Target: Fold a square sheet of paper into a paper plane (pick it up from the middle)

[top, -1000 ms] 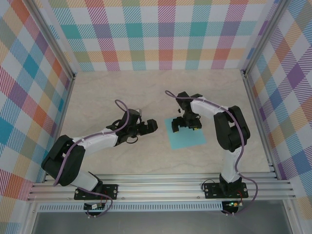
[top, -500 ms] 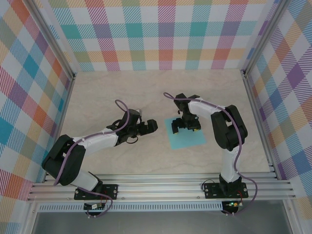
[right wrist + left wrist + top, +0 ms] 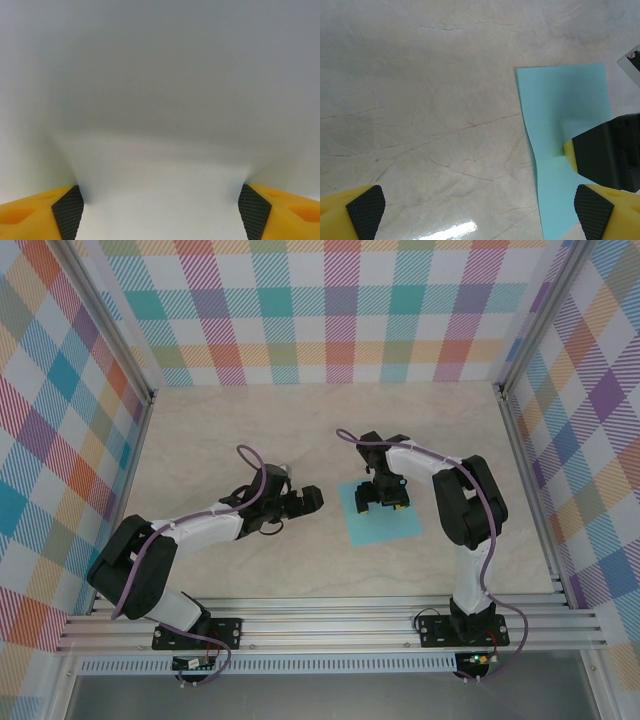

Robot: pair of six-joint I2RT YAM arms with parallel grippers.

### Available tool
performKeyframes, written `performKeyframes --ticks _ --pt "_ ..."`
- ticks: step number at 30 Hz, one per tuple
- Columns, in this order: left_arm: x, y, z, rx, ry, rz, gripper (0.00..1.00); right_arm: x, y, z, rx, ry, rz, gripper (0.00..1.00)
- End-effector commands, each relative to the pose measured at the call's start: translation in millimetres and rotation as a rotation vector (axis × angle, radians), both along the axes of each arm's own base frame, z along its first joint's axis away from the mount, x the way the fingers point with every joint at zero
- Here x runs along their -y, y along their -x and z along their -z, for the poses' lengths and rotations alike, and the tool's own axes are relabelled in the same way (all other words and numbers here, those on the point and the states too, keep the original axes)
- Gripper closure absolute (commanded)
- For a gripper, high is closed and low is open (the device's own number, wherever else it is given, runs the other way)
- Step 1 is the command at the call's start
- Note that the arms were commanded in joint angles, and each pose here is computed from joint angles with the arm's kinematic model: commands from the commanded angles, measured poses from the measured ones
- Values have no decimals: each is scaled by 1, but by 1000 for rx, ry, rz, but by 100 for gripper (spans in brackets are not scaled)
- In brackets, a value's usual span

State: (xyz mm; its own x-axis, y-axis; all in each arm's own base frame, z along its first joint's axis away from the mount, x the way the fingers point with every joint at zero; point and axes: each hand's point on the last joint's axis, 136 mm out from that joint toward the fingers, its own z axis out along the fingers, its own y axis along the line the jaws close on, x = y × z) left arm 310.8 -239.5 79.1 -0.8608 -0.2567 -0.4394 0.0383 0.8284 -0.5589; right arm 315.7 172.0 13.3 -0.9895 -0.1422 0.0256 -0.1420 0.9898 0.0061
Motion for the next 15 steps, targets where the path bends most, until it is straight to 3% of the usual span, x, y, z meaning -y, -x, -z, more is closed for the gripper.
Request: performKeyframes --ticks 1,4,6,10,13,15 --pt "12 0 -8 9 6 38 0 16 17 25 -89 90 14 18" --pt "11 1 -7 7 2 38 0 12 13 15 -70 65 6 19" --pt "11 1 -7 8 1 39 0 10 10 8 -52 57 0 30" --pt "10 2 -7 5 -1 40 0 7 7 2 -44 42 -6 26" --pt "9 2 -8 8 -2 36 0 8 8 5 -47 45 -3 31" --pt "8 3 -9 10 -4 36 0 6 9 4 -50 34 -3 40"
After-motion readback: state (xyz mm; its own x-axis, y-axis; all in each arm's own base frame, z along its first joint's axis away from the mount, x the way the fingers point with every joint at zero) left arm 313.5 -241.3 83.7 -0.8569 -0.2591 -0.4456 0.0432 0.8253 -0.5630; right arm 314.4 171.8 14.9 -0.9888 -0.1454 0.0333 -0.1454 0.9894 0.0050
